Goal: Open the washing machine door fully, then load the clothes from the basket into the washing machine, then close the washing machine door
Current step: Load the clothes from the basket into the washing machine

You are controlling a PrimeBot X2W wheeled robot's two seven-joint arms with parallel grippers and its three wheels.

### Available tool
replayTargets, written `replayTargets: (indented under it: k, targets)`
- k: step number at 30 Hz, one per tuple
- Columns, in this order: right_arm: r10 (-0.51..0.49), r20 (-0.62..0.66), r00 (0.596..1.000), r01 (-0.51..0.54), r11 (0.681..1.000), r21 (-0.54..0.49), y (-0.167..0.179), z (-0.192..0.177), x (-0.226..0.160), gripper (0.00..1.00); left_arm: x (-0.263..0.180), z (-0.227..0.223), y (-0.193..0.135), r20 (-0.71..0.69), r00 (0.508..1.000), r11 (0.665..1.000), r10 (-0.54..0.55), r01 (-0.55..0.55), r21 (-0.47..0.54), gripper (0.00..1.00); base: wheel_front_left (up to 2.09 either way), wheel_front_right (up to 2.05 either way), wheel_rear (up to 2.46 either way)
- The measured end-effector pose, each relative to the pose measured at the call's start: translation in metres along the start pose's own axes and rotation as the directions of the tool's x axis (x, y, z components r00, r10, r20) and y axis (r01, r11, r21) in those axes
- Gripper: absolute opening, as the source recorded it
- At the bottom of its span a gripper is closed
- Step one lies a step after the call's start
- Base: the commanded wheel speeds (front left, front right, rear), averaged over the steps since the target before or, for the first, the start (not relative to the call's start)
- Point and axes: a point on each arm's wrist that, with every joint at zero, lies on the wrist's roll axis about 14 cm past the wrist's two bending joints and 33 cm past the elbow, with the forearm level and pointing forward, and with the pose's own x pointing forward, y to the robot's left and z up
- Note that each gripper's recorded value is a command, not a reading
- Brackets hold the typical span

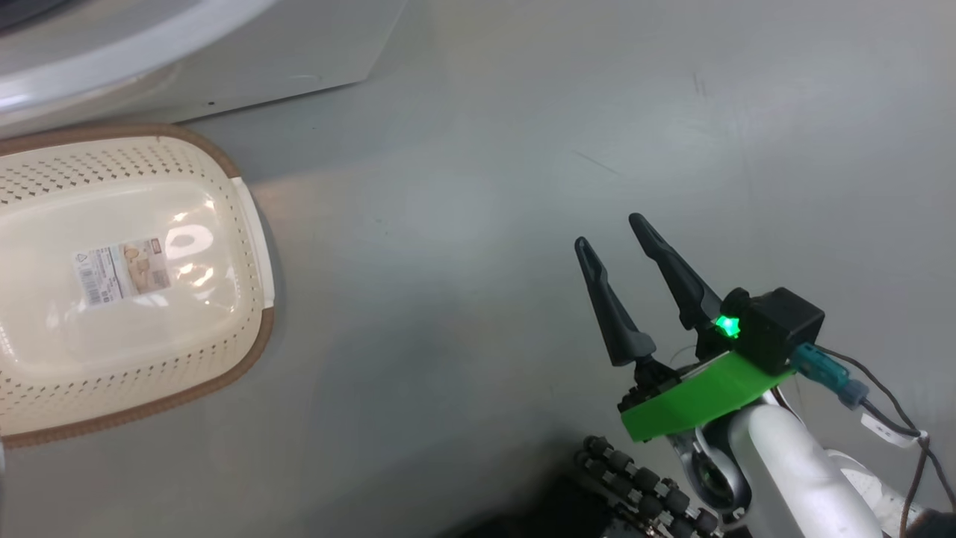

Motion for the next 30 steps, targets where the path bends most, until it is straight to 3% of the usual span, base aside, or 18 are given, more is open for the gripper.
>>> replayTargets:
  k: [15,26,30]
  targets:
    - [-0.063,-0.068,0.996,0.062,0.998,-0.008,-0.015,-0.02,-0.013,1.0,0.034,-0.02,0.02,-0.053,0.998,0.999,0.041,-0.043,-0.031,0.0,0.0,0.0,0.0]
    - [-0.078,-0.086,0.993,0.079,0.997,0.01,-0.02,-0.027,-0.007,1.0,0.052,0.042,0.041,0.205,0.972,0.993,0.116,-0.114,-0.024,0.0,0.0,0.0,0.0]
    - [-0.073,-0.066,0.995,0.073,0.997,0.006,-0.019,-0.021,-0.006,1.0,0.049,0.013,0.036,0.097,0.99,0.995,0.1,-0.1,-0.001,0.0,0.0,0.0,0.0]
